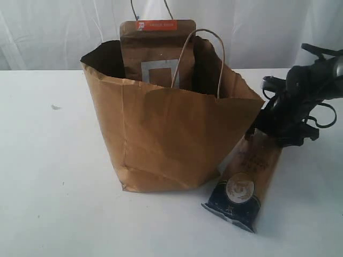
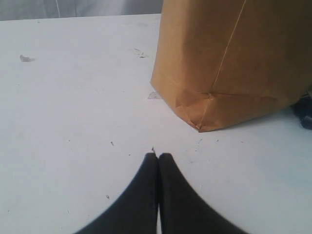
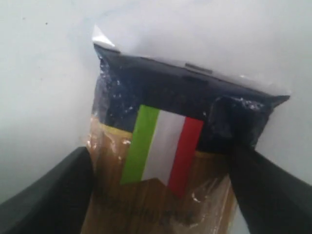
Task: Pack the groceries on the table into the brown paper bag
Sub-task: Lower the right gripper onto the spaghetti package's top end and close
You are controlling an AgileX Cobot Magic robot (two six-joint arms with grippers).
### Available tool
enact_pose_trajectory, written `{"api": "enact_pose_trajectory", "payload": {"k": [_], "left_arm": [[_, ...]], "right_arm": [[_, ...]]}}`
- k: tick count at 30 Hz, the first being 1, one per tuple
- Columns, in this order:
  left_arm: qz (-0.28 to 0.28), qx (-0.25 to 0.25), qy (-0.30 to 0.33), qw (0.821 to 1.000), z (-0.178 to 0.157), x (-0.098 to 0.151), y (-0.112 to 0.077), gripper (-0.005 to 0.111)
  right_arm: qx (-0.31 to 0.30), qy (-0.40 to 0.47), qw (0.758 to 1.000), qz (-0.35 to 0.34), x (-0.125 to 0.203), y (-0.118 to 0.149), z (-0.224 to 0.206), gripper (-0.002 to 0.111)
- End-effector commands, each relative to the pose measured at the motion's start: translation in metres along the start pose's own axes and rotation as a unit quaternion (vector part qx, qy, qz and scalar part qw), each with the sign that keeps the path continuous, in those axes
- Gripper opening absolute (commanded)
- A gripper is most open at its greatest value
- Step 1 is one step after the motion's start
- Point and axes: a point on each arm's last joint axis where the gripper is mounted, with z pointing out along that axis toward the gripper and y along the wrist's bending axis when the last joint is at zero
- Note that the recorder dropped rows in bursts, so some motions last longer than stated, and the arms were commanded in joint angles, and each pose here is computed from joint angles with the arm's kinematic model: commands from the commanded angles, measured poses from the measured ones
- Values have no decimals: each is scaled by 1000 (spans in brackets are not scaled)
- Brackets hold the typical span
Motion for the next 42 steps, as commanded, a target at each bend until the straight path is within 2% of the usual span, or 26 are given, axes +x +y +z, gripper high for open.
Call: {"api": "enact_pose_trajectory", "payload": {"k": [1,3,5,7,10,13,16,20,22,26,28,42], "left_arm": [[-2,0,2,1000,0,1,0,0],[-2,0,2,1000,0,1,0,0],[-2,0,2,1000,0,1,0,0],[-2,0,2,1000,0,1,0,0],[-2,0,2,1000,0,1,0,0],[-2,0,2,1000,0,1,0,0],[-2,0,2,1000,0,1,0,0],[-2,0,2,1000,0,1,0,0],[-2,0,2,1000,0,1,0,0],[-2,0,2,1000,0,1,0,0],[-2,0,2,1000,0,1,0,0],[-2,0,2,1000,0,1,0,0]], "right_arm": [[55,50,995,-73,12,-10,8,46],[82,78,979,-171,15,-17,7,17],[93,111,957,-252,18,-21,5,5],[96,139,938,-301,22,-24,4,2],[92,178,922,-332,28,-26,2,2],[86,192,920,-330,31,-26,-1,2],[41,194,927,-318,37,-19,-9,2],[-15,162,945,-284,39,-9,-20,14],[-17,152,948,-281,37,-8,-26,27],[-19,140,949,-281,35,-7,-34,72],[-19,139,949,-281,35,-7,-35,84],[-15,120,950,-287,32,-7,-24,84]]}}
